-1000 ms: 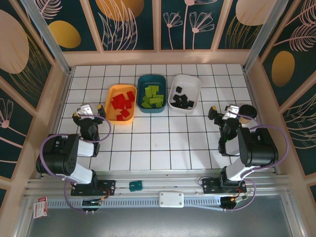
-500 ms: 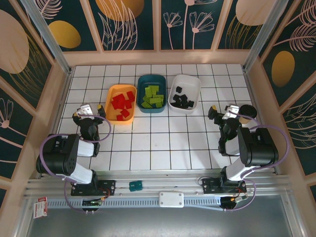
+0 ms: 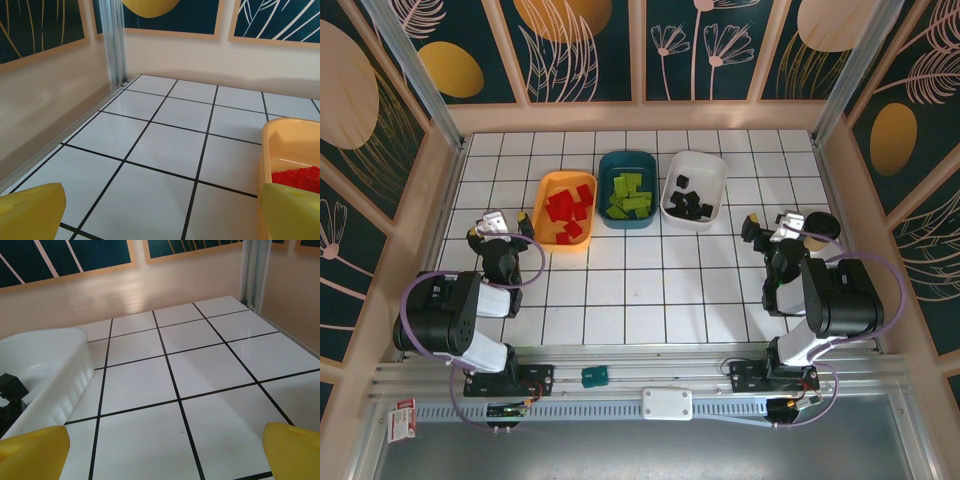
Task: Sort the legos into containers by color
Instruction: Reset both arms
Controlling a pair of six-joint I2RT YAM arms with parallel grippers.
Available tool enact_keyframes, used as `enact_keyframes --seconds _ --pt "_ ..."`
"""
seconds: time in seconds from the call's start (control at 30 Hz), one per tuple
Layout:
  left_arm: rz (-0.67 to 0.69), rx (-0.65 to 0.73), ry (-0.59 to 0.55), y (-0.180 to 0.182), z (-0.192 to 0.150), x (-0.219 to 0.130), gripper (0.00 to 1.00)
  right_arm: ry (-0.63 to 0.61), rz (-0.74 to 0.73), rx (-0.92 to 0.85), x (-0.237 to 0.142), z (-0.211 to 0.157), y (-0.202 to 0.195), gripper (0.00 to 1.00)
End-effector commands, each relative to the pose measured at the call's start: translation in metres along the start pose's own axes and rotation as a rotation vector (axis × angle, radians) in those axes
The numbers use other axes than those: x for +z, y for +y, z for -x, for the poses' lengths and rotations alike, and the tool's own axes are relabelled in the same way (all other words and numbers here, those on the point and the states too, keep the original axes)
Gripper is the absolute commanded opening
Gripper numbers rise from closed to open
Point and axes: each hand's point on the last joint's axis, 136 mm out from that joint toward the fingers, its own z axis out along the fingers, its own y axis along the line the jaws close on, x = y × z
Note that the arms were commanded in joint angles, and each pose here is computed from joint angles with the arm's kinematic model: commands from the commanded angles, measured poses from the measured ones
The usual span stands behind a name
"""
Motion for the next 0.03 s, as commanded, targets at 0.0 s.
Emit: enact_keyframes --seconds 0.0 --pt "-0.002 -0.033 -0.044 0.0001 0.0108 -0.0007 0.99 -0.061 0.003 -0.006 0.0013 0.0160 0.0001 0.99"
